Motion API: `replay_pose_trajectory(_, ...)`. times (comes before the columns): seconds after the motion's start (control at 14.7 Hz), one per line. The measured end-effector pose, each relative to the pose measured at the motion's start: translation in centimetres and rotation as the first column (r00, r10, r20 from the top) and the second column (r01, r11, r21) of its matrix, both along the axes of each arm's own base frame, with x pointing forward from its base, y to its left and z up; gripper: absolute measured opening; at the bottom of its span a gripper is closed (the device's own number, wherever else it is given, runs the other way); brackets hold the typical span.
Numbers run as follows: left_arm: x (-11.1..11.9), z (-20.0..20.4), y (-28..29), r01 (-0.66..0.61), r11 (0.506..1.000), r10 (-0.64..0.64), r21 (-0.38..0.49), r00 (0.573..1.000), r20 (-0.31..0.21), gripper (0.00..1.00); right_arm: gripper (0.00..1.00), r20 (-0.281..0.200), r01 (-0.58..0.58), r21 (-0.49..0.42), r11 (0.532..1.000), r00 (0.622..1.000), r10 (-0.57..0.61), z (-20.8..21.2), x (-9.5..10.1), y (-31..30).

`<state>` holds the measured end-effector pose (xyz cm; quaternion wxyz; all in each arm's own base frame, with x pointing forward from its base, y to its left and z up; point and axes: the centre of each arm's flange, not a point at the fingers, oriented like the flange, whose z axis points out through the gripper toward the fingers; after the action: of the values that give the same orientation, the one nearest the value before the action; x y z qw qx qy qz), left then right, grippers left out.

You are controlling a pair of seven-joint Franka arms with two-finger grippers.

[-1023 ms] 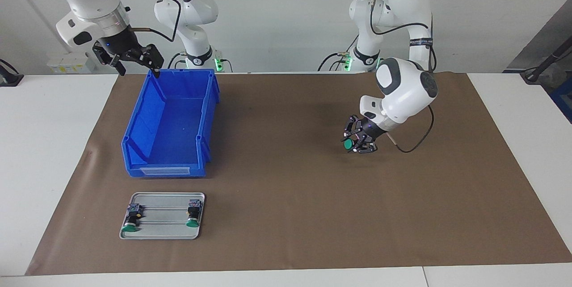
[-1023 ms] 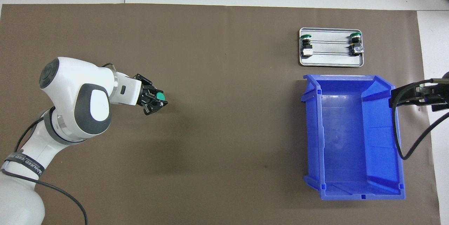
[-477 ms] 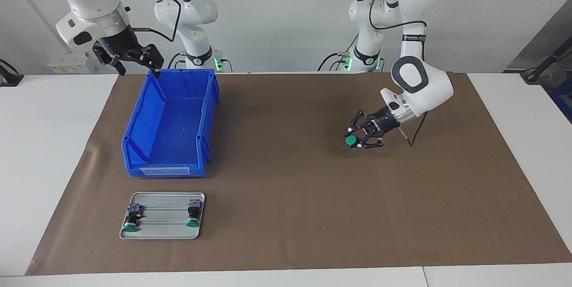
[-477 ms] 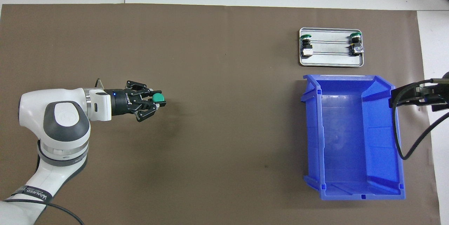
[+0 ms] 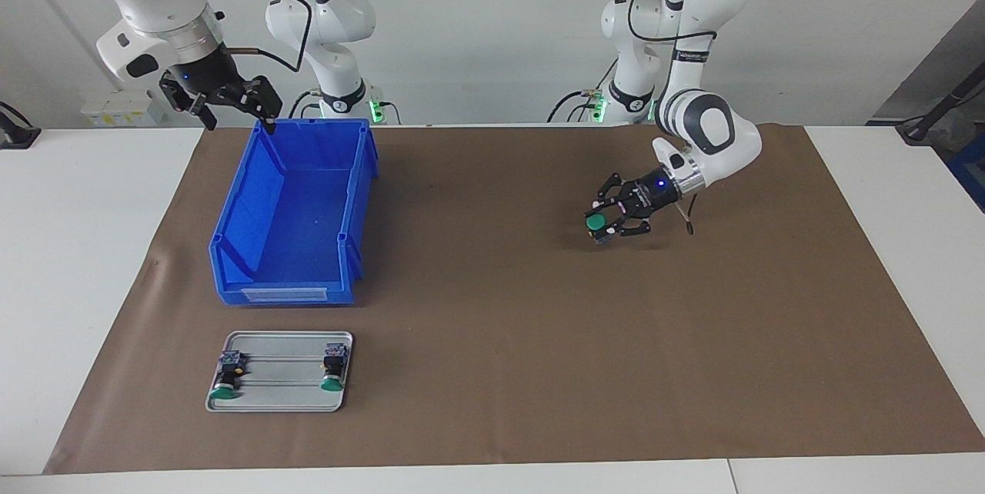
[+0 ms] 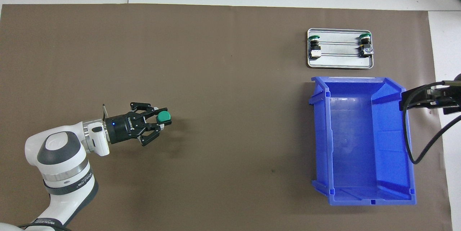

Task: Place and press button with both arms
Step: 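Grasp the button with the left gripper and turn it upright, then set the button upright, open the left gripper and draw back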

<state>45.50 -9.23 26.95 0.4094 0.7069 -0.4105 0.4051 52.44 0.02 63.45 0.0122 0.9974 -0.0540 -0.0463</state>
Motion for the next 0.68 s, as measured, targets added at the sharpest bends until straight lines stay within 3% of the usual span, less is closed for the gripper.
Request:
replay_pose_trajectory(0.34, -2.0, -3.2, 3.2, -0.006, 0.989, 0.013, -0.145, 0.999, 0.052, 0.41, 1.00, 0.000, 0.001, 0.000, 1.000, 1.000, -0.001, 0.0, 0.0, -0.1)
replay_pose_trajectory(0.55, -2.8, -3.7, 2.6, -0.010, 0.986, 0.021, -0.169, 0.998, 0.062, 0.41, 1.00, 0.002, 0.004, 0.000, 1.000, 1.000, -0.004, 0.0, 0.0, -0.2)
replay_pose_trajectory(0.68, -3.3, -4.0, 2.4, -0.007, 0.984, 0.018, -0.176, 0.998, 0.058, 0.41, 1.00, 0.029, 0.008, 0.000, 1.000, 1.000, -0.008, 0.2, 0.3, -0.4)
